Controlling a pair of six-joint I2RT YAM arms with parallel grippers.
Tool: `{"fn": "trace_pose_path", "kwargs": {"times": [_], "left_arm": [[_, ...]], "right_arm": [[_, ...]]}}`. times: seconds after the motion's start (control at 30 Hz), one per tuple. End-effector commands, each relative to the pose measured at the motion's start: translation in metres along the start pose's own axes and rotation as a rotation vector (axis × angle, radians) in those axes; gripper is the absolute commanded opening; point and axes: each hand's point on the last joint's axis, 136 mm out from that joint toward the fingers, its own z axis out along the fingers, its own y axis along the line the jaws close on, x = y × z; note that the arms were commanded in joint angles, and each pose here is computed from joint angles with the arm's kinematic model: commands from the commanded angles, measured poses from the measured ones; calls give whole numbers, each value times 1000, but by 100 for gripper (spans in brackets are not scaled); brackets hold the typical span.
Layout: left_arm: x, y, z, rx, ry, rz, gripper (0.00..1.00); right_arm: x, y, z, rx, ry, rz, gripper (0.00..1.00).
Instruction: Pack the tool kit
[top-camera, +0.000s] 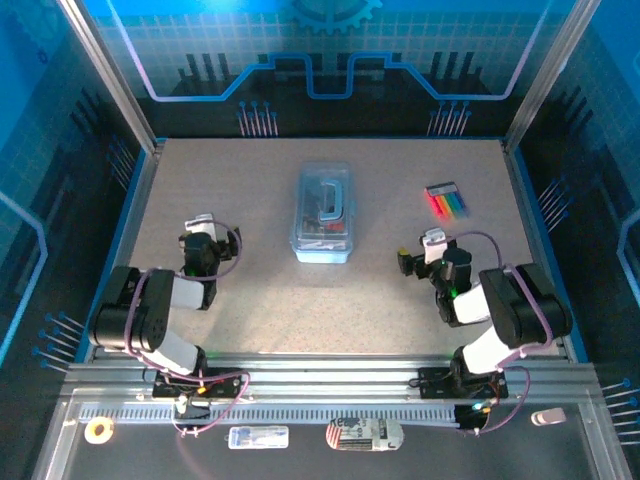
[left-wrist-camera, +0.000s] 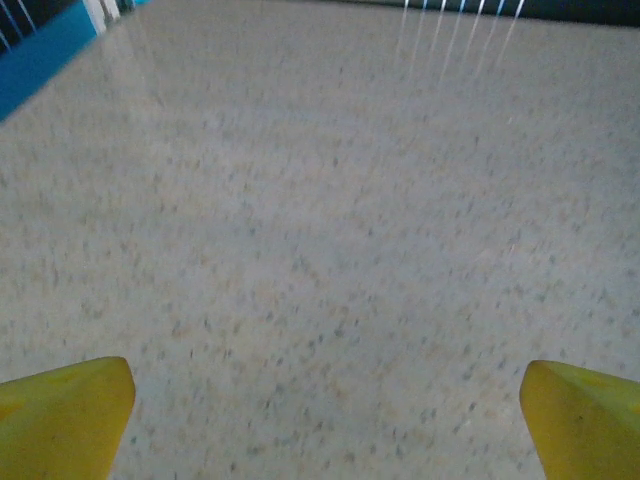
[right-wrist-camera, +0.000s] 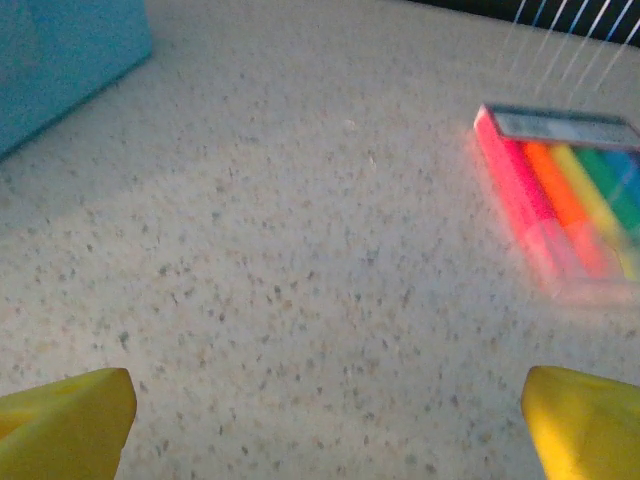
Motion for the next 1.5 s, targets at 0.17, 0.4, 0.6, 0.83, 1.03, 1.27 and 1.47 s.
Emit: {"fn": "trace_pose_path", "kwargs": {"times": [0.17,0.4,0.6,0.83,1.03,1.27,1.47], "left_arm": [[-32,-21,5,108,-79,-27,99],[-31,-38,8,188,-50,27,99],[-31,-41,7,203,-49,31,99],[-31,-41,7,203,-49,31,99],[-30,-41,7,203,-47,31,99],[-30,-40,7,202,-47,31,99],[-31,-41,7,203,-49,31,99]], "right_arm": [[-55,-32,28,11,-43,99,100],[-55,-31,29,30,-42,83,100],[-57,-30,29,55,-49,63,100],[-56,-29,29,62,-47,56,100],[-56,-29,30,52,-42,64,100],[-56,-29,30,48,-40,66,100],[-56,-30,29,50,-43,64,100]]}}
